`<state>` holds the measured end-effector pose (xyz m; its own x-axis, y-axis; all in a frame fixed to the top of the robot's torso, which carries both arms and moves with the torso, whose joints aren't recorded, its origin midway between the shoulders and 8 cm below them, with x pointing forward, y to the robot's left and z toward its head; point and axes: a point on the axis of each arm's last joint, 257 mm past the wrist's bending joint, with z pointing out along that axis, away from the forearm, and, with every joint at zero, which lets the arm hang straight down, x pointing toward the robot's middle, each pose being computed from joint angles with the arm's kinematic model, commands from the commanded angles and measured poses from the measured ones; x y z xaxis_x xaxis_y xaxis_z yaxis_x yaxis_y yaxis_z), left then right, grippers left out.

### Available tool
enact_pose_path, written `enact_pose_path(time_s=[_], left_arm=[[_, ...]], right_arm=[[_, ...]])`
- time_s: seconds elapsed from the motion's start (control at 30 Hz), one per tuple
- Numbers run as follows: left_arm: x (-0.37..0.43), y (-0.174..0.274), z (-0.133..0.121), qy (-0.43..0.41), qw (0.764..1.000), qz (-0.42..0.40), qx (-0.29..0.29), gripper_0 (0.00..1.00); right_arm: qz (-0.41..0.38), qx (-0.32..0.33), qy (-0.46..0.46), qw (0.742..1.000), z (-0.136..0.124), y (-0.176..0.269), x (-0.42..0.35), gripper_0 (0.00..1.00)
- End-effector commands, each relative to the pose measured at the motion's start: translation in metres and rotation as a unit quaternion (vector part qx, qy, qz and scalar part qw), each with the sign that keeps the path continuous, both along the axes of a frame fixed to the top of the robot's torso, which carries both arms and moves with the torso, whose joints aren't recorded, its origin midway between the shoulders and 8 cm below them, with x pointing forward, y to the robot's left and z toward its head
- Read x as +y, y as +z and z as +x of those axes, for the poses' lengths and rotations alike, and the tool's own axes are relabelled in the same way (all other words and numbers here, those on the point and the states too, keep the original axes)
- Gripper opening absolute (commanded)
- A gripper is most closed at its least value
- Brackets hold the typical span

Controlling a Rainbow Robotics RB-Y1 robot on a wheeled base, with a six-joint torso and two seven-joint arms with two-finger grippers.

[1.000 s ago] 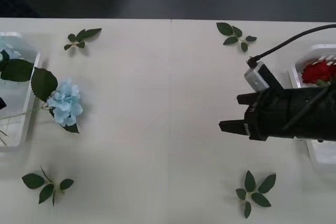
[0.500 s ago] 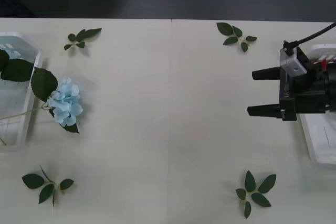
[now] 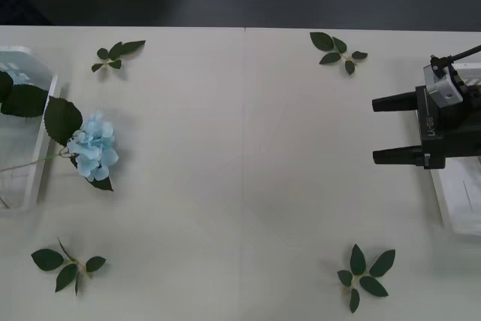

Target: Put the red flowers into the right box and the blue flowers into the left box

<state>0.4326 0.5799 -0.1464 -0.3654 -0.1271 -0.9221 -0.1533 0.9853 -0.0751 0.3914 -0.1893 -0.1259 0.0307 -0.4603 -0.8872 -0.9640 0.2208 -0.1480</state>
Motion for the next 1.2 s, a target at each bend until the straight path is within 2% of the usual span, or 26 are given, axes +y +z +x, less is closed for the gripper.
enact_pose_path(time_s=[0.03, 0.37, 0.47, 0.5, 0.57, 0.6, 0.9, 1.2], left_arm=[[0.021, -0.003, 0.014, 0.033, 0.999, -0.025, 0.011, 0.00], [0.037, -0.061, 0.018, 0.057, 0.995, -0.058, 0.062, 0.01], [0.039, -0.069, 0.015, 0.061, 0.994, -0.061, 0.069, 0.05], [0.038, -0.071, 0.014, 0.060, 0.994, -0.062, 0.071, 0.22], [0.032, -0.072, 0.015, 0.054, 0.994, -0.073, 0.068, 0.85], [0.031, -0.071, 0.015, 0.052, 0.994, -0.077, 0.066, 1.00], [-0.016, -0.040, 0.024, -0.011, 0.996, -0.088, 0.028, 1.00], [-0.092, 0.004, 0.014, -0.130, 0.990, -0.010, 0.057, 1.00]], right_arm=[[-0.009, -0.009, 0.006, 1.000, -0.001, 0.010, -0.002, 0.94], [-0.015, -0.006, 0.009, 1.000, -0.002, 0.005, 0.000, 0.94], [-0.015, -0.006, 0.009, 1.000, -0.002, 0.005, 0.000, 0.94], [-0.015, -0.006, 0.009, 1.000, -0.002, 0.005, 0.000, 0.94], [-0.015, -0.006, 0.009, 1.000, -0.002, 0.005, 0.000, 0.94], [-0.015, -0.006, 0.009, 1.000, -0.002, 0.005, 0.000, 0.94], [-0.015, -0.006, 0.009, 1.000, -0.002, 0.005, 0.000, 0.94], [-0.015, -0.006, 0.009, 1.000, -0.002, 0.005, 0.000, 0.94]])
